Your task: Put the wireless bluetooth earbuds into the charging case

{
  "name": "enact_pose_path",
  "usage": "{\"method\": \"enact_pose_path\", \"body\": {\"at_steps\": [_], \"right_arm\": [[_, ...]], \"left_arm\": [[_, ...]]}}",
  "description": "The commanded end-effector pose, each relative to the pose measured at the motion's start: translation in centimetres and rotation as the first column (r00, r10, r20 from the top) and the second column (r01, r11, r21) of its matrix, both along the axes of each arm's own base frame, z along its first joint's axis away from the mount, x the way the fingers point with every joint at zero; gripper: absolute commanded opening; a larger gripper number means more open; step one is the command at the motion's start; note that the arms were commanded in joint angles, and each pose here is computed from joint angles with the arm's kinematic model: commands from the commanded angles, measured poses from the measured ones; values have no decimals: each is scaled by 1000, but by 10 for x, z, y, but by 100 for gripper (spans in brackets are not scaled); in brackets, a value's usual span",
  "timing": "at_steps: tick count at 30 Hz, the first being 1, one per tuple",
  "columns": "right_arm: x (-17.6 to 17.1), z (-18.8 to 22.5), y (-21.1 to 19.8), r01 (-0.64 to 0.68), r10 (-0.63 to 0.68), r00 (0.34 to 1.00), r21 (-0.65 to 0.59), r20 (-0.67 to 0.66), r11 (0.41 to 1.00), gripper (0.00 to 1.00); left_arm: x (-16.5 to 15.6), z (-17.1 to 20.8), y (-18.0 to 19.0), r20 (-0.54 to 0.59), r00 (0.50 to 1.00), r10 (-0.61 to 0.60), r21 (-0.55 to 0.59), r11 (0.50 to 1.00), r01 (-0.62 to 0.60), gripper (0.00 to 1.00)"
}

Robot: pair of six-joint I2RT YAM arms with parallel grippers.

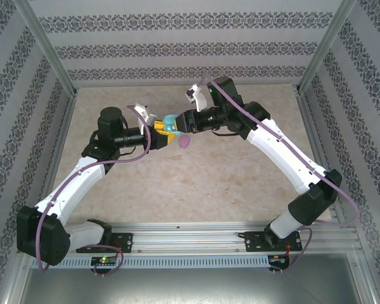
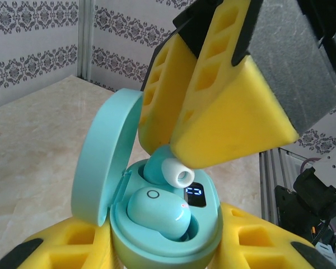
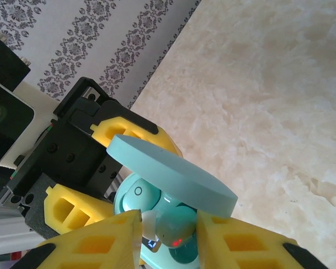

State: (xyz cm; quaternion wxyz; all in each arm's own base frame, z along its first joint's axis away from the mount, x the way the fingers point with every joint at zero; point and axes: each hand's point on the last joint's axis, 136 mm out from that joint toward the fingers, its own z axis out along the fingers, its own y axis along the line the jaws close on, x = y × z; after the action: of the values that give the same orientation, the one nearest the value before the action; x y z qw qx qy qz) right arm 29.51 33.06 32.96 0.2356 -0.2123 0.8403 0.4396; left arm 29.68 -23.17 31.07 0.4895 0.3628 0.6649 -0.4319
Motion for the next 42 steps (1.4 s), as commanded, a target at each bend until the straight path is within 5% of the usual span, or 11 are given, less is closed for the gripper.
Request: {"method": "enact_pose_path", "body": {"at_steps": [1,29,42], "right_arm": [[-4,0,4,-17,17,998,8,-52,1000,31],[-19,-14,13,-26,9,995,-185,-96,982,32],[-22,-1,9,-104,119,992,-250,48,963,25]], "left_arm": [[-1,23,-3,76,997,-29,-25,999,31,8],[0,20,1,92,996,7,0,1000,-7,8],[-5,20,1,80,997,-7,-6,1000,8,8]]}}
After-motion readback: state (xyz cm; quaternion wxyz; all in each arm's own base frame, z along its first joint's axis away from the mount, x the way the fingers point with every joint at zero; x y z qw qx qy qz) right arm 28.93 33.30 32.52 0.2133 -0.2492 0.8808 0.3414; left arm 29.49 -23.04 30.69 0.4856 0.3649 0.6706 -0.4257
